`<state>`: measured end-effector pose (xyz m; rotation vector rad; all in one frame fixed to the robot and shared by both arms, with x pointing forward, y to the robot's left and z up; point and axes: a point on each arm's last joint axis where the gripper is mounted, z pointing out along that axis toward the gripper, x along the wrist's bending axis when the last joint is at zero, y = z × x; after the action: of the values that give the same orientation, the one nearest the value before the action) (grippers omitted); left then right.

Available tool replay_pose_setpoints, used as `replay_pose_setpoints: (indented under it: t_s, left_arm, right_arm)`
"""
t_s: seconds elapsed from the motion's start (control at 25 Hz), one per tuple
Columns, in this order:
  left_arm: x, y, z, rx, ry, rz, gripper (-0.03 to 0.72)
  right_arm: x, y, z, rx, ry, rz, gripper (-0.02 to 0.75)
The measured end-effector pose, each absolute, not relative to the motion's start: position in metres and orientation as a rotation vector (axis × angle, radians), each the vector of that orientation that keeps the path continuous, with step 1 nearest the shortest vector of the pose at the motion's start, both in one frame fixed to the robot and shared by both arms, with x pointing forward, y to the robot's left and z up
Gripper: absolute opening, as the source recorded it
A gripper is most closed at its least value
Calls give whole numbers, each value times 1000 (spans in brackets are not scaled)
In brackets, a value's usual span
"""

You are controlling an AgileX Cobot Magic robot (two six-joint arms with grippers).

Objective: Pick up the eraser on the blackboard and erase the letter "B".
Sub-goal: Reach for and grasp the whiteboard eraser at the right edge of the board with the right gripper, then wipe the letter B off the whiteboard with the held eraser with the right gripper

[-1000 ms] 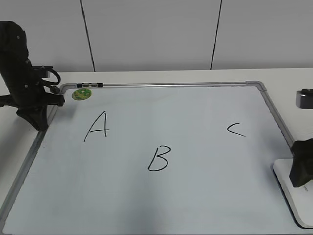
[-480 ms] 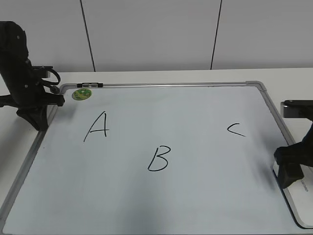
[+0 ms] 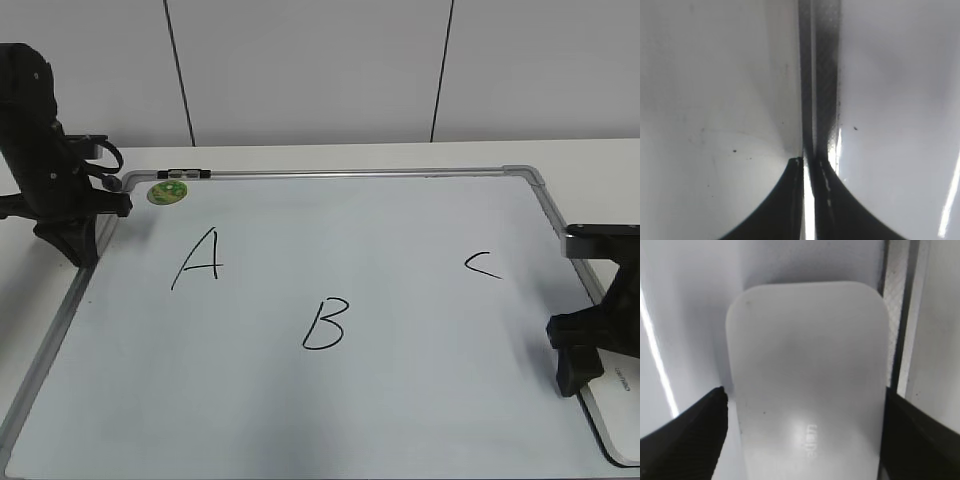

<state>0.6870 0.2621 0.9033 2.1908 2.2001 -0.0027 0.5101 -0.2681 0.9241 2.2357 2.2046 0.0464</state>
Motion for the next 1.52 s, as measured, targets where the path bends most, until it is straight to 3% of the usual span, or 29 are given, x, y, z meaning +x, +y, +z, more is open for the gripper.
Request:
replay_pose_setpoints:
  t_s: [0.12,0.32,0.96,1.24,1.52]
  left_arm:
    - [687,262,903,2191,2200,-3,20]
    - [687,262,903,2190,2200,-4,20]
    - [687,262,903,2186,2201,-9,20]
    - [687,262,903,2184,2201,-11,20]
    - [687,262,903,2175,2203,-18,20]
  right_arm:
    - [511,-268,920,2238,2210,31,642]
    - [512,-269,919,2225,2214,20,535]
    - [517,-267,927,2260,2229,-21,521]
    - [543,-223,963,2096,2352,48,521]
    - [571,-179,976,1979,2464,43,521]
